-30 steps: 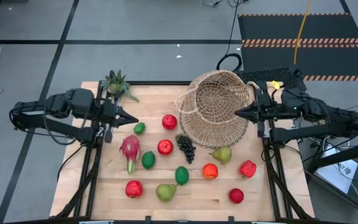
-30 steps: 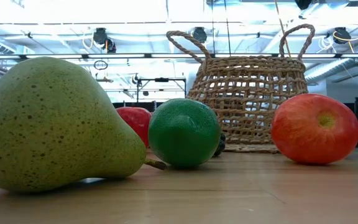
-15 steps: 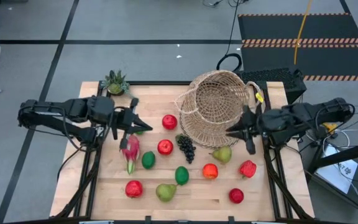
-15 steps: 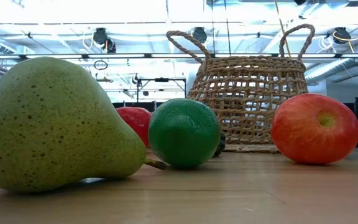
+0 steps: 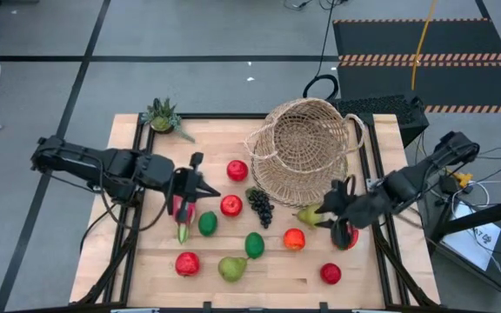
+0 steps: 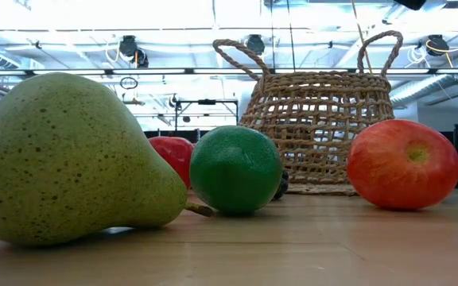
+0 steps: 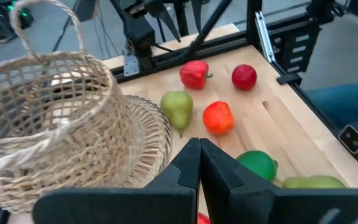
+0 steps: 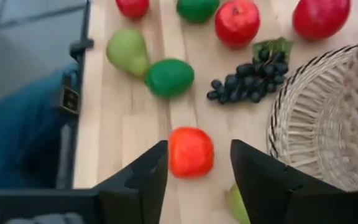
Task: Build produce basket
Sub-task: Put the red apple into the brown basket
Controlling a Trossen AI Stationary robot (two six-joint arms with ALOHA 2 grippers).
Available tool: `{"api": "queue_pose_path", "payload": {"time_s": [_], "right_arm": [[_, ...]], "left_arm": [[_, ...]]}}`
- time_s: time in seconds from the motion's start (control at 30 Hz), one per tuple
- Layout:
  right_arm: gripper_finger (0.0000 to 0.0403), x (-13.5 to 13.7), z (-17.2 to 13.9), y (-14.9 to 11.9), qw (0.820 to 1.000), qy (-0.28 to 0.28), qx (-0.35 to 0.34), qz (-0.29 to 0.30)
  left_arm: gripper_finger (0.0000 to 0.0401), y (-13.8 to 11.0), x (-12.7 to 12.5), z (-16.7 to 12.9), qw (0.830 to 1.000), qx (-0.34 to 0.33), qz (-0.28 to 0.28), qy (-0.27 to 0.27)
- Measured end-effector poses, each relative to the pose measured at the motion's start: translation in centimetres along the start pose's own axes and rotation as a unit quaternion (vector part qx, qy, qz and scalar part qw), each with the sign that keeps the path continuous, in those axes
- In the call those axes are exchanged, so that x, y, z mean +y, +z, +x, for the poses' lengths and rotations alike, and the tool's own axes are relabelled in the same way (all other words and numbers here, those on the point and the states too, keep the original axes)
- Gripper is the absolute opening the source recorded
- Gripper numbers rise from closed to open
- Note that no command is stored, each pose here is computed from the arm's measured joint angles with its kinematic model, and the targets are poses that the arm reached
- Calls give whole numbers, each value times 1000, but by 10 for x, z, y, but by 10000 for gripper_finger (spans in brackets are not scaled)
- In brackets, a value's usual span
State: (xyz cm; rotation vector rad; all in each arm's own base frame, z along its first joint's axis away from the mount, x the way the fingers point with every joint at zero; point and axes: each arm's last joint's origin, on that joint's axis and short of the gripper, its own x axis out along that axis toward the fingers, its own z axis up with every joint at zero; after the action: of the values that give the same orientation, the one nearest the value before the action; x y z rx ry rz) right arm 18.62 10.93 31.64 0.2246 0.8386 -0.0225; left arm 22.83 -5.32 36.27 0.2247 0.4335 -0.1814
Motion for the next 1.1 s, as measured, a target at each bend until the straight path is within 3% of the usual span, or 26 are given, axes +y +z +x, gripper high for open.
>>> {"api": "queue_pose_path", "payload": {"time_s": [0.37, 0.6, 0.9, 1.1], "right_arm": [[231, 22, 56, -12, 984, -52, 76, -153], [266, 27, 80, -19, 959, -50, 120, -250], [325, 33, 107, -27, 895, -40, 157, -415], [360, 32, 119, -34, 827, -19, 163, -538]], "left_arm": [[10, -9, -25, 30, 997, 60, -43, 7], [10, -12, -46, 53, 997, 74, -32, 3], [10, -6, -45, 59, 997, 36, -59, 18], [10, -3, -44, 60, 997, 25, -67, 32]]}}
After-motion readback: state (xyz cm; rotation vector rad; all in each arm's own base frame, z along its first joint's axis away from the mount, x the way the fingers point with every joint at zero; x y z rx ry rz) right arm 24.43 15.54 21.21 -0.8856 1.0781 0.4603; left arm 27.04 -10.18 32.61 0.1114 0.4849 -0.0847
